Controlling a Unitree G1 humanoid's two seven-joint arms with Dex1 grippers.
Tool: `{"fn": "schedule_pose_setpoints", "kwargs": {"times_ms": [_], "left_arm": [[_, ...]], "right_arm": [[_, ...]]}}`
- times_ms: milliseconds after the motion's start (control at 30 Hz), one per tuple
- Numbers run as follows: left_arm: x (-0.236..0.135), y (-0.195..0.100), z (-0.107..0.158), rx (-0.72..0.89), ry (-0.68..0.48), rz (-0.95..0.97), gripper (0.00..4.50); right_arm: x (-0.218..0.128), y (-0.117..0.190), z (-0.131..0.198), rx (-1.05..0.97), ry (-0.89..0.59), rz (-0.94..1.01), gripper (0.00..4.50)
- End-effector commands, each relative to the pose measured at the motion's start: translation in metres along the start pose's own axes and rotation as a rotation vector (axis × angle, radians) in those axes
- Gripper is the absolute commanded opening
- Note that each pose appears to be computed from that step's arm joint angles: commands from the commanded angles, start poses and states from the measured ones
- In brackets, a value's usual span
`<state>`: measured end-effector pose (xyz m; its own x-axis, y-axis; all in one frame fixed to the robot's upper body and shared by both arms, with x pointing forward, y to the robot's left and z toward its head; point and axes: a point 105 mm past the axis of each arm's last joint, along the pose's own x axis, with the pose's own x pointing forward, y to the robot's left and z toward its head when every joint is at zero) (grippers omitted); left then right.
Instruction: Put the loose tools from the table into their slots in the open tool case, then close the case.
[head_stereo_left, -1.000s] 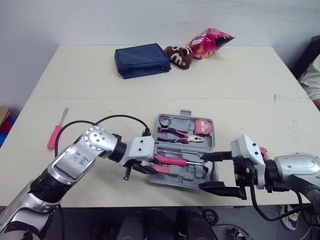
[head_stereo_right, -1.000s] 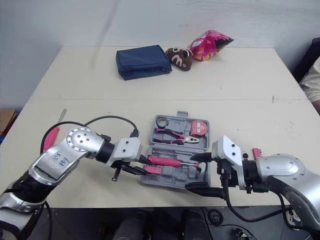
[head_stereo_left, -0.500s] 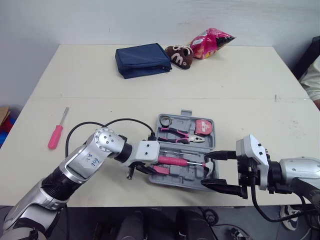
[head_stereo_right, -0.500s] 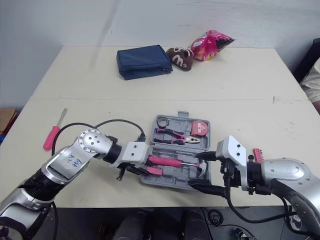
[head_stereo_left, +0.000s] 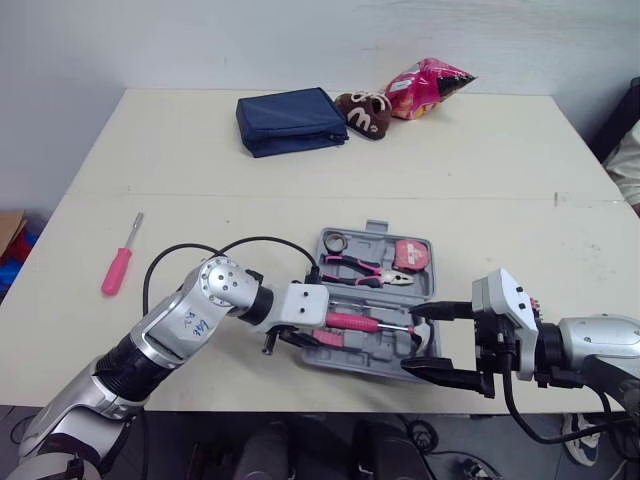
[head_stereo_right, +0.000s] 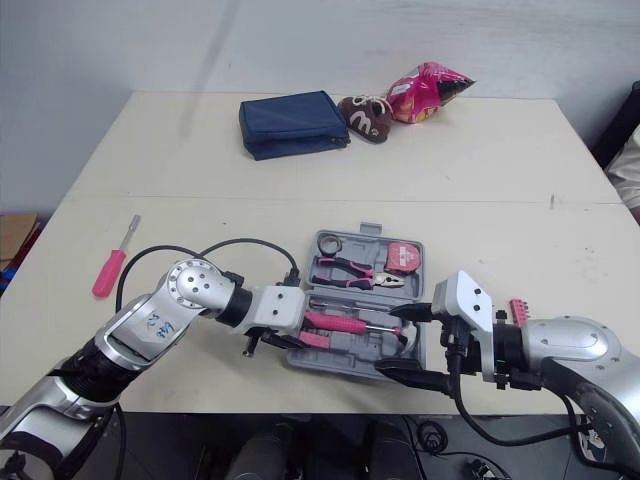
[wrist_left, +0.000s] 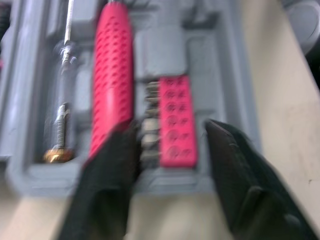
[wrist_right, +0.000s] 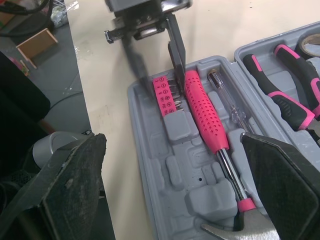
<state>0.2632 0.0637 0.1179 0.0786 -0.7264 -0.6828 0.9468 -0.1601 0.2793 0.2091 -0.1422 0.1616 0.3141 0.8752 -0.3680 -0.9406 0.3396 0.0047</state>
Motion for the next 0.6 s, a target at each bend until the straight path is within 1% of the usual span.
{"fn": "schedule_pose_setpoints", "kwargs": {"times_ms": [33,100,200,267,300,333,367,433,500,600], "left_arm": [[-0.016,-0.002,0.002,-0.041,-0.069,0.005,3.84],[-0.022,-0.004,0.005,-0.071,-0.125,-0.012,3.84],[-0.028,0.000,0.009,-0.079,-0.200,-0.001,3.84],[-0.031,-0.003,0.018,-0.095,-0.306,-0.053,3.28],[-0.030,-0.004,0.020,-0.104,-0.339,-0.069,2.94],[-0.030,-0.005,0.021,-0.104,-0.366,-0.084,2.48],[-0.027,-0.007,0.018,-0.100,-0.362,-0.090,2.06],[-0.022,-0.007,0.012,-0.084,-0.348,-0.077,0.98],[-0.018,-0.005,0.010,-0.093,-0.349,-0.059,0.02],[-0.010,-0.003,0.000,-0.098,-0.312,-0.039,0.02]], "right_arm": [[-0.002,0.006,0.009,-0.026,-0.028,0.009,4.50],[-0.002,0.006,0.008,-0.024,-0.030,0.008,4.50],[-0.002,0.007,0.008,-0.025,-0.030,0.007,4.50],[-0.002,0.007,0.008,-0.024,-0.031,0.009,4.50],[-0.002,0.007,0.008,-0.023,-0.030,0.010,4.50],[-0.001,0.007,0.008,-0.023,-0.031,0.011,4.50],[-0.001,0.007,0.008,-0.022,-0.031,0.012,4.50],[0.000,0.008,0.007,-0.021,-0.030,0.016,4.50],[0.001,0.009,0.007,-0.020,-0.030,0.020,4.50],[0.001,0.009,0.007,-0.017,-0.031,0.019,4.50]]}}
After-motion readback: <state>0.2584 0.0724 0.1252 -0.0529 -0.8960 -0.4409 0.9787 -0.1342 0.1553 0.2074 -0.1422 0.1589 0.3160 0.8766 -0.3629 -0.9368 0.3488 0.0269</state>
